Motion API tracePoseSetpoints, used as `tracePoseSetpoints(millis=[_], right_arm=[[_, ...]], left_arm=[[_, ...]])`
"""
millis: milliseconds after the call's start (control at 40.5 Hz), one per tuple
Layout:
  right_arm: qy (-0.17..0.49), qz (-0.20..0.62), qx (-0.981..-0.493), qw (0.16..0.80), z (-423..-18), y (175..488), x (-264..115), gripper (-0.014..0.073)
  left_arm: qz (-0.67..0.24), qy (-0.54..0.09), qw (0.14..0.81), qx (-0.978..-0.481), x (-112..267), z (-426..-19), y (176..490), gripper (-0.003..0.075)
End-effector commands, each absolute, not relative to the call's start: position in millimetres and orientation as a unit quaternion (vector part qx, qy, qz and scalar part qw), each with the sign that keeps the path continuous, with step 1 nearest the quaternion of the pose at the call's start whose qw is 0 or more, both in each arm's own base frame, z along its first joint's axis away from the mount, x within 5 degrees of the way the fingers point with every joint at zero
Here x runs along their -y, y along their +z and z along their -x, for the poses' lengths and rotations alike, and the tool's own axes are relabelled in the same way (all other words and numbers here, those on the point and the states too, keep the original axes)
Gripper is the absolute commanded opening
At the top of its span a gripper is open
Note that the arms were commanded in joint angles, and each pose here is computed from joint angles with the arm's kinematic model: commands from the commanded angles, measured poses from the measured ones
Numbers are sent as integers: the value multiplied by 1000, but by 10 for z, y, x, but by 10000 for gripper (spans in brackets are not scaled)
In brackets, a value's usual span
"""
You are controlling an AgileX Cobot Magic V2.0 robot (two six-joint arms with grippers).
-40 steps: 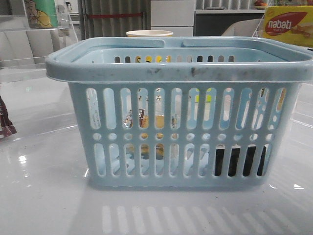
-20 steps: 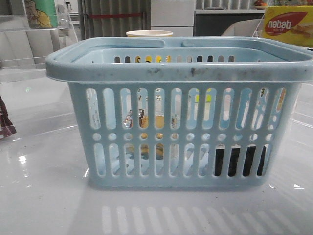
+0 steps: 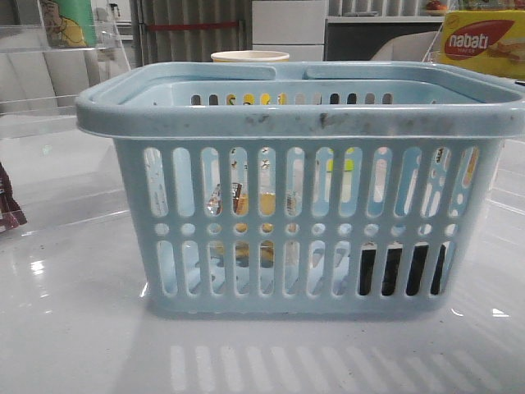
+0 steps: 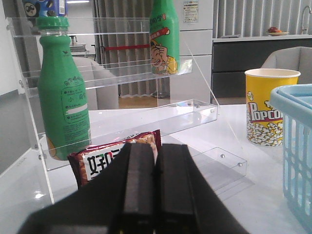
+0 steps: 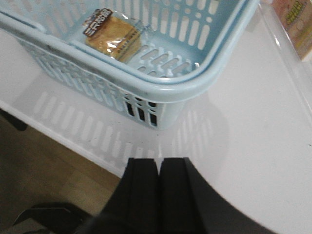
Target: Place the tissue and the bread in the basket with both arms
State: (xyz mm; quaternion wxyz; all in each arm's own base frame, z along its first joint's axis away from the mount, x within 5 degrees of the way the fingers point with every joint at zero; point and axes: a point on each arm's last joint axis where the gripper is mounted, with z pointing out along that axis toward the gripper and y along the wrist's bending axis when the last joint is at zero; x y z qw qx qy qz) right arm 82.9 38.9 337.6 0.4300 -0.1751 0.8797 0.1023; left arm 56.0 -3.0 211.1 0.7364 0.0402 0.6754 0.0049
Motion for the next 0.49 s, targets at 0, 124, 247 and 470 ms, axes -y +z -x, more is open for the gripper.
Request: tracePoseSetpoints(millis=[0, 124, 247, 470], right_arm=[[89, 141, -845, 508, -856, 3342, -306, 57], [79, 94, -791, 599, -781, 3102, -195, 57], [69, 67, -743, 663, -700, 2785, -134, 57], [42, 28, -671, 739, -586, 2356, -58, 57]], left_arm=[[-29, 1, 770, -638, 20, -537, 2180, 93], [-29, 1, 770, -638, 20, -537, 2180, 93], [-29, 1, 770, -638, 20, -537, 2180, 93], [-29, 1, 770, -638, 20, -537, 2180, 93]])
